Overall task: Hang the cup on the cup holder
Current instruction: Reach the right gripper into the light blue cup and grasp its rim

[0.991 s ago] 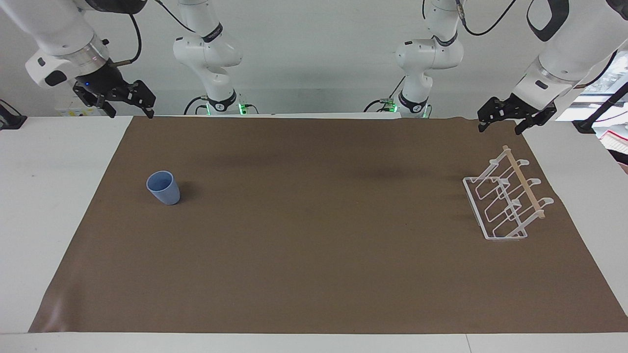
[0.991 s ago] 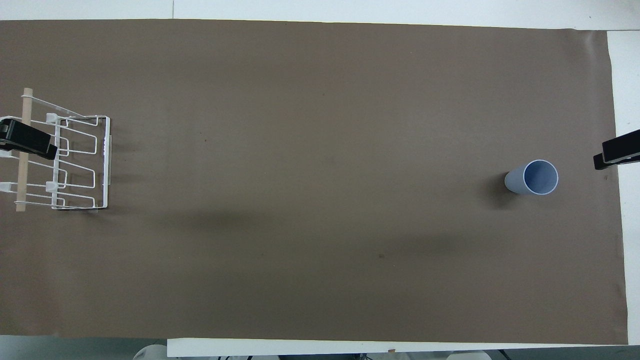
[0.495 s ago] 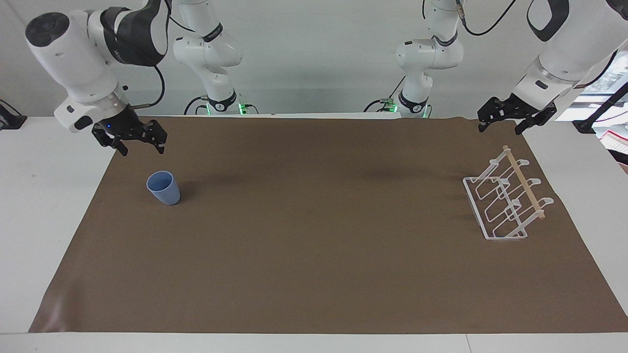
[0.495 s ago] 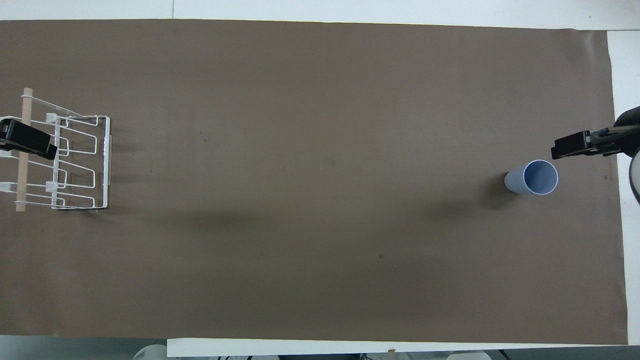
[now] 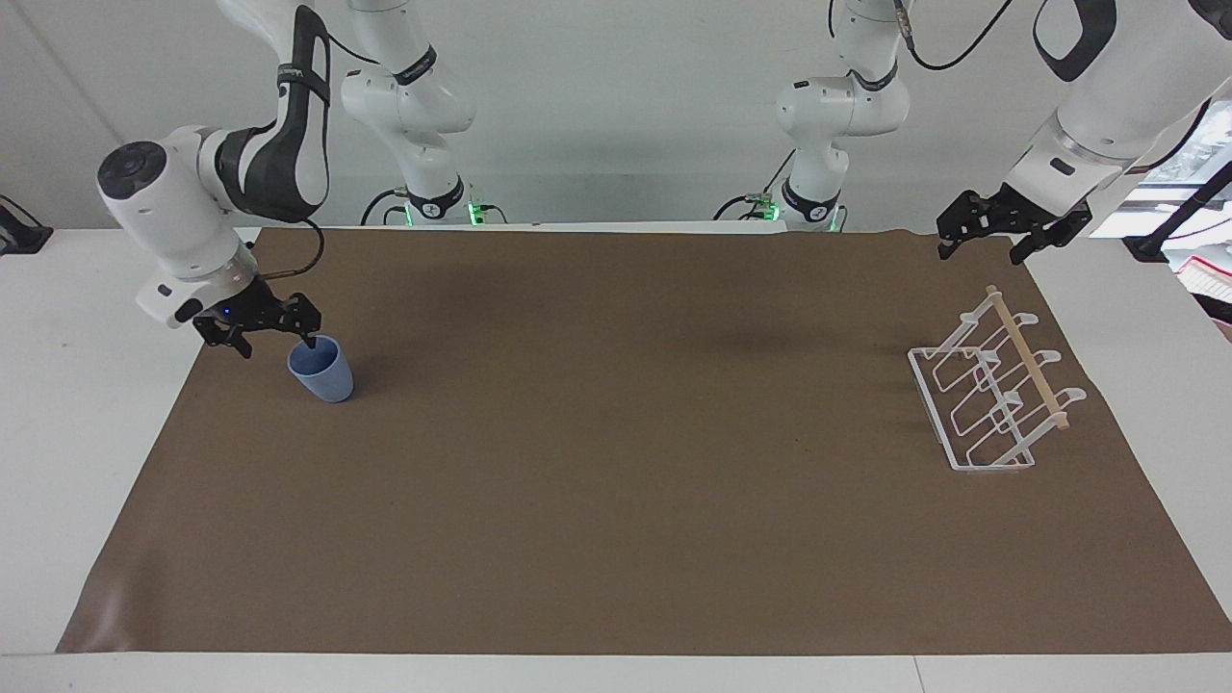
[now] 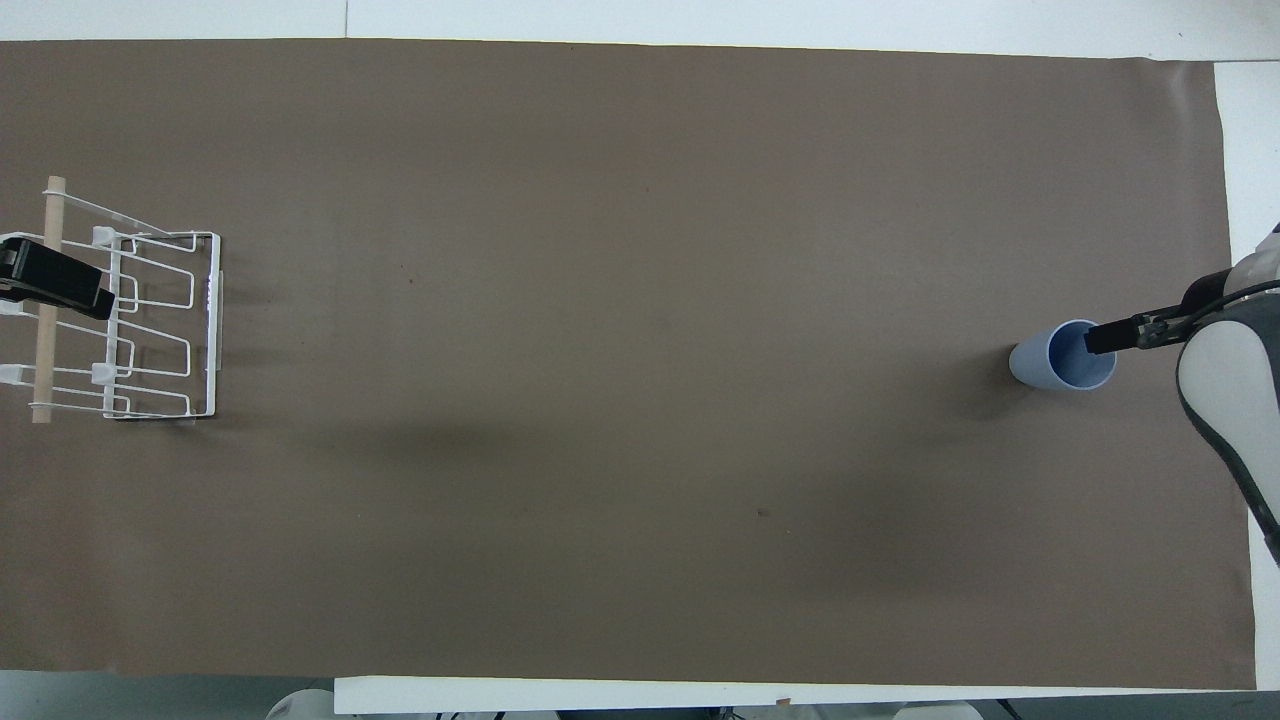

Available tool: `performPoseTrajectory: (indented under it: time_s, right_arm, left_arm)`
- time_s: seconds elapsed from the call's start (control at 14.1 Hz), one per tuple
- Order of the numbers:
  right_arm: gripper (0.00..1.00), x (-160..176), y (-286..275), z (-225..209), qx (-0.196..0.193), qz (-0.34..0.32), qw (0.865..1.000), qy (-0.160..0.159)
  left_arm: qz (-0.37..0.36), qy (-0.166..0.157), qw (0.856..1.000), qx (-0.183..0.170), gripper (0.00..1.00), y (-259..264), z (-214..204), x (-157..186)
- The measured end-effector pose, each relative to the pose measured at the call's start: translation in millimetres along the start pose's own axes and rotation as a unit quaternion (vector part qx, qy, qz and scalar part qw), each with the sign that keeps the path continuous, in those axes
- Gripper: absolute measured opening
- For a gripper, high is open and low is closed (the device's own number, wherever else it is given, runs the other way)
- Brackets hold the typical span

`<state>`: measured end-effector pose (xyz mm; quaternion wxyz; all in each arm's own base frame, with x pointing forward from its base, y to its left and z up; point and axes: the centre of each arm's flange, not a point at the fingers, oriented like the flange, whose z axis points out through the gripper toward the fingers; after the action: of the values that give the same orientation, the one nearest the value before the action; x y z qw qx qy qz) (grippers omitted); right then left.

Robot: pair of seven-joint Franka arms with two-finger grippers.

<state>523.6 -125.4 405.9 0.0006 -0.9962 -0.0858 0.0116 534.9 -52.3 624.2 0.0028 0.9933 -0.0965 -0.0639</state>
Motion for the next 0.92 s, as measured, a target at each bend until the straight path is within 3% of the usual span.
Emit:
performPoseTrajectory:
  time_s: [0.42, 0.71, 0.92]
  right_arm:
    - [0.98, 0, 1, 35, 0.000, -0.002, 1.000, -0.005]
    - [0.90, 0, 0, 44, -0.001, -0.002, 1.000, -0.003]
    - [0.59, -2, 0, 47, 0.000, -0.003, 1.000, -0.005]
  left_arm:
    - [0.000, 0.000, 1.000, 0.000, 1.00, 0, 0, 0]
    - [0.000, 0.000, 1.000, 0.000, 1.00, 0, 0, 0]
    - [0.000, 0.000, 1.000, 0.000, 1.00, 0, 0, 0]
